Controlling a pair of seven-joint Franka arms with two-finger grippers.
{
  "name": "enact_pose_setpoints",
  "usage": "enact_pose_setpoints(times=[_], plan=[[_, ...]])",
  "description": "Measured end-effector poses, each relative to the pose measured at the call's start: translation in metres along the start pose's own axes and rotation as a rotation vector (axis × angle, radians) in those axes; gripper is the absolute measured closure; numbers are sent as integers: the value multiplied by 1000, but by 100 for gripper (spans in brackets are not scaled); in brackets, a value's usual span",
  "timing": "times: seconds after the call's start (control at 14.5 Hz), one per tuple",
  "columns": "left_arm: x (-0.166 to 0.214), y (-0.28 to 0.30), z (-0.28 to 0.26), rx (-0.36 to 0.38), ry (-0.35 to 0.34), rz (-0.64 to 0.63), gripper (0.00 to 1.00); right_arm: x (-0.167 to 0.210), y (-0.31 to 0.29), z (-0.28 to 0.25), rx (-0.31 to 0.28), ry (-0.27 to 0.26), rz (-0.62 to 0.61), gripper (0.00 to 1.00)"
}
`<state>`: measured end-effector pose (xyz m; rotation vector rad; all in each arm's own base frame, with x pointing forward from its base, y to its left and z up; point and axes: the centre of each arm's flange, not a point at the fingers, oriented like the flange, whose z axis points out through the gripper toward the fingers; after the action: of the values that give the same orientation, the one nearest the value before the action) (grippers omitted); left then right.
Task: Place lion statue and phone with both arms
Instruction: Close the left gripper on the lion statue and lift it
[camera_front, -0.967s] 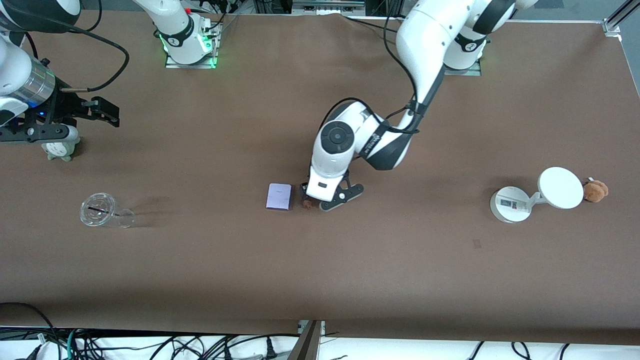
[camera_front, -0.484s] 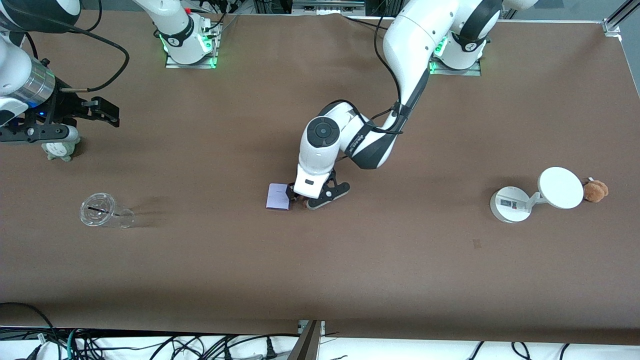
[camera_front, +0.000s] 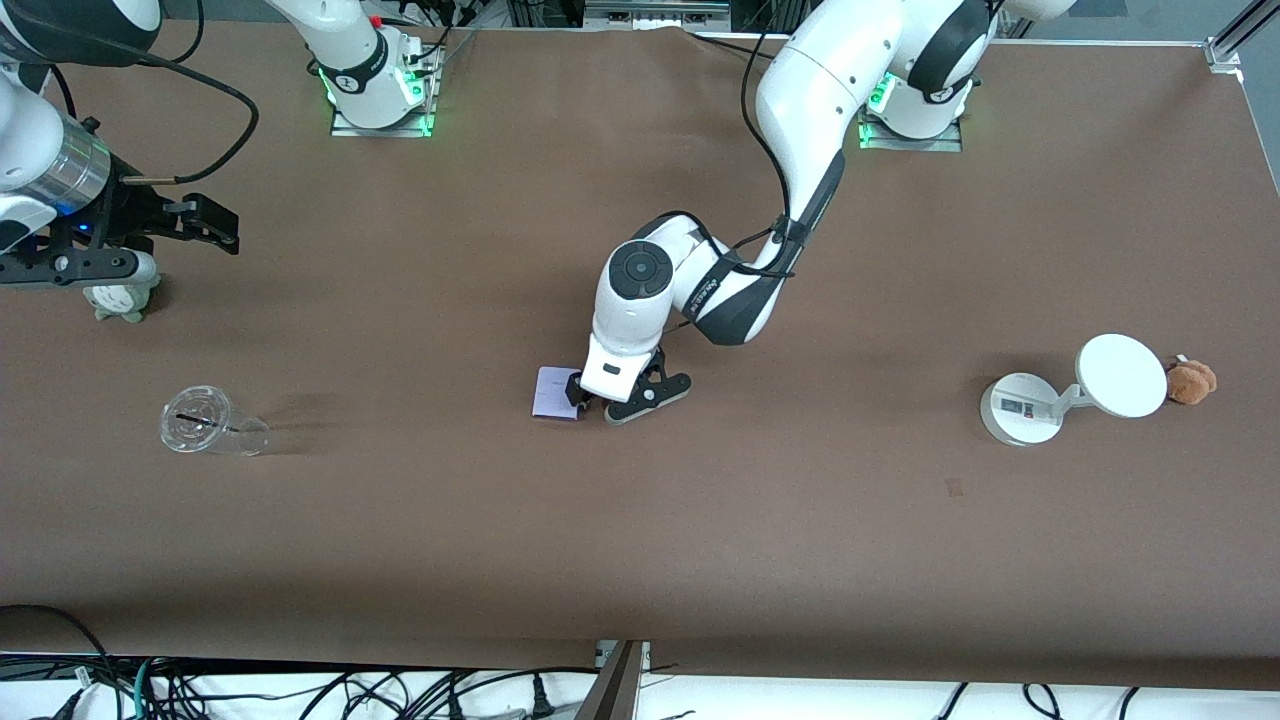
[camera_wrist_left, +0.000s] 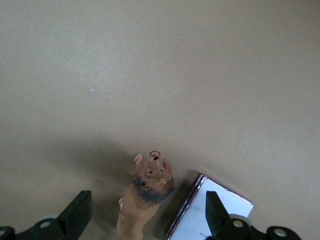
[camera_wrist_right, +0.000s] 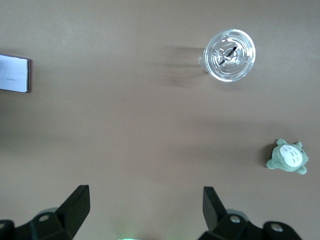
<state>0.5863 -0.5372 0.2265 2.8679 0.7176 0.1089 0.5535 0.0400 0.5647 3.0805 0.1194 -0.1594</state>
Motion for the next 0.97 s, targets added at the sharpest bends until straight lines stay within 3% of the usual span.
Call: enact_pose_setpoints(times=[0.41, 0.76, 0.83, 0.97], plan=[[-2, -5, 18, 23, 13, 45, 4, 0, 0, 1, 0, -1, 0, 0], [-4, -4, 19, 23, 12, 90, 58, 1, 0, 1, 0, -2, 0, 0], [-4, -4, 18, 23, 12, 100, 63, 1, 0, 1, 0, -2, 0, 0], [-5, -4, 18, 23, 12, 107, 63, 1, 0, 1, 0, -2, 0, 0]])
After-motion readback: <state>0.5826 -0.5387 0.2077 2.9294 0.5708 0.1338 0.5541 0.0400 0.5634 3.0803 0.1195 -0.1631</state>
